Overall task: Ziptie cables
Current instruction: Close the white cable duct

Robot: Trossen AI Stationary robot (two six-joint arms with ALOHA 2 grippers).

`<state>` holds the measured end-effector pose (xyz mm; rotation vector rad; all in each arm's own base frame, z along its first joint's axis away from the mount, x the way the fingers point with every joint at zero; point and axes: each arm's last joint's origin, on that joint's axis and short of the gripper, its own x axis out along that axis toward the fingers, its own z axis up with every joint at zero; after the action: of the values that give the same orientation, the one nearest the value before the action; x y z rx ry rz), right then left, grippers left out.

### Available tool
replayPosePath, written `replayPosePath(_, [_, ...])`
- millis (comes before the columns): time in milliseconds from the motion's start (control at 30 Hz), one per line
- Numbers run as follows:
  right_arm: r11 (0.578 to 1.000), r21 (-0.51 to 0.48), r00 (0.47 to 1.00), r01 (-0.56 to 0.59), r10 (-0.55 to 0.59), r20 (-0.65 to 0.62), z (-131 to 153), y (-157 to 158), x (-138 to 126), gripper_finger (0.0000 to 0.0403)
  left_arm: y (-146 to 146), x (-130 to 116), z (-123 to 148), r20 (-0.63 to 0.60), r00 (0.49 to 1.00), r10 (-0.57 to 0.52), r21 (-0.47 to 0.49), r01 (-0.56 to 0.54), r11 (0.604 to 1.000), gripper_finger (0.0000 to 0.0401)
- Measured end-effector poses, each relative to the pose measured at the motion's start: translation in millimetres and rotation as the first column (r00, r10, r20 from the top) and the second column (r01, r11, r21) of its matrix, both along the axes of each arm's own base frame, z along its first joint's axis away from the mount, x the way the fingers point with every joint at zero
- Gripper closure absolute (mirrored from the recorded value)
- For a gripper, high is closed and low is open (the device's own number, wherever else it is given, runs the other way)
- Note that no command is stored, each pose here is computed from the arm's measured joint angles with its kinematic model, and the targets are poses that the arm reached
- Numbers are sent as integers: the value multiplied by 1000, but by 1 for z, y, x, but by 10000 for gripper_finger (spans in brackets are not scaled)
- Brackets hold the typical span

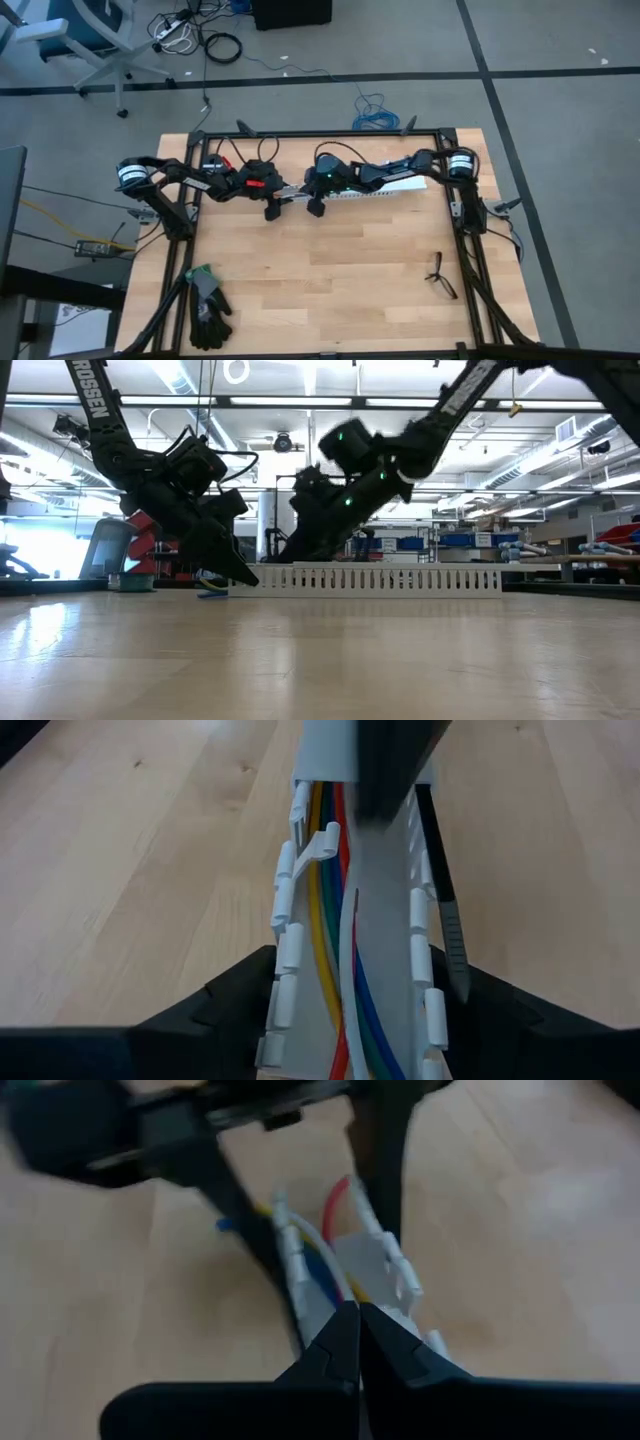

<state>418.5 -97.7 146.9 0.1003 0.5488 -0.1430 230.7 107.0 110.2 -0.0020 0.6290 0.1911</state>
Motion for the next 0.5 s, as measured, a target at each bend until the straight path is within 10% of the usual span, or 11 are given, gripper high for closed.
replayPosePath(233, [988, -122, 989, 91, -105, -106, 67, 10, -33, 403, 1, 0, 0, -11, 1000, 12, 13, -12, 1000, 158])
replayPosePath(500, [985, 150, 963, 84, -41, -267, 17, -12, -34, 403, 0, 0, 0, -12, 1000, 9, 19, -9, 1000, 158])
